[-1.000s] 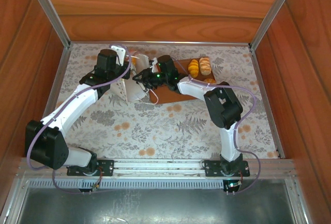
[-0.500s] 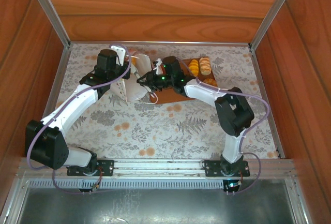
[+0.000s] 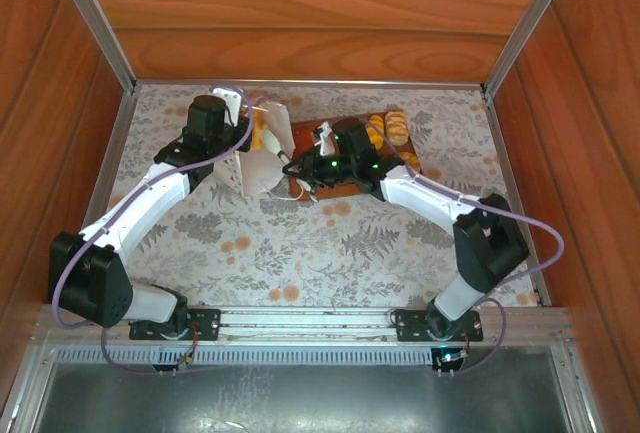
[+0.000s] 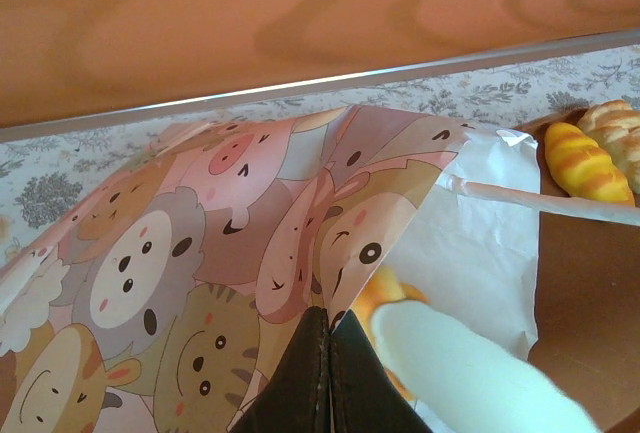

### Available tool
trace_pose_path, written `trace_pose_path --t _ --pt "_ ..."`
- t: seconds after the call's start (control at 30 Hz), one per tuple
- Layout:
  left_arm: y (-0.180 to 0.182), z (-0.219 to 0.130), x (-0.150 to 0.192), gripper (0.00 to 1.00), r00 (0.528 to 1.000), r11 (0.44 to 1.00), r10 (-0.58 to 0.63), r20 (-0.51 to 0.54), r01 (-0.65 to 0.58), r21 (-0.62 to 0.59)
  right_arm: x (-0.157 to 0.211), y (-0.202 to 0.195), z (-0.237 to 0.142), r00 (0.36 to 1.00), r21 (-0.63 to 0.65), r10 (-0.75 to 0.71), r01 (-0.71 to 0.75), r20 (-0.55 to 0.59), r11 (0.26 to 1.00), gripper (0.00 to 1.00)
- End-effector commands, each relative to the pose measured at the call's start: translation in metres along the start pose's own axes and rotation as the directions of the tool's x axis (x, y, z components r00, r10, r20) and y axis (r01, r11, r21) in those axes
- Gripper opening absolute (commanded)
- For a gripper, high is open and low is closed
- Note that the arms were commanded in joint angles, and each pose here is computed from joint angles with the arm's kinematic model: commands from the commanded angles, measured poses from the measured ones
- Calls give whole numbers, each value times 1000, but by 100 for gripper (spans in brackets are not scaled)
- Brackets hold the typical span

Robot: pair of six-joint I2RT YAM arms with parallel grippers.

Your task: Take the fake bread out of the paper bag

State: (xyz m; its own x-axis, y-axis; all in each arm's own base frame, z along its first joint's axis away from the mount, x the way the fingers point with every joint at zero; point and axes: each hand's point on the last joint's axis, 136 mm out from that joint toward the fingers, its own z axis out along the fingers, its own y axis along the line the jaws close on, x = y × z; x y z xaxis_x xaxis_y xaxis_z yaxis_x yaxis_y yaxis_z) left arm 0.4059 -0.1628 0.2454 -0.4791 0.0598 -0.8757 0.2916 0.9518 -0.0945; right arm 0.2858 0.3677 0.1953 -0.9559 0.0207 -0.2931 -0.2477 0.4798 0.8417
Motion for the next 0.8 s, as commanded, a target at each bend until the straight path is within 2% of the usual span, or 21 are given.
trace_pose_path --t 0.0,0.43,0.77 --pt "1 0 -7 0 999 1000 -19 26 19 -8 -1 17 -22 996 -13 -84 85 40 996 26" --pt "7 -1 -12 0 998 999 -34 46 36 -41 27 15 -73 992 68 -110 106 65 992 27" --pt "4 0 -9 0 998 999 -40 38 41 -27 29 9 -123 977 104 -114 96 181 990 29"
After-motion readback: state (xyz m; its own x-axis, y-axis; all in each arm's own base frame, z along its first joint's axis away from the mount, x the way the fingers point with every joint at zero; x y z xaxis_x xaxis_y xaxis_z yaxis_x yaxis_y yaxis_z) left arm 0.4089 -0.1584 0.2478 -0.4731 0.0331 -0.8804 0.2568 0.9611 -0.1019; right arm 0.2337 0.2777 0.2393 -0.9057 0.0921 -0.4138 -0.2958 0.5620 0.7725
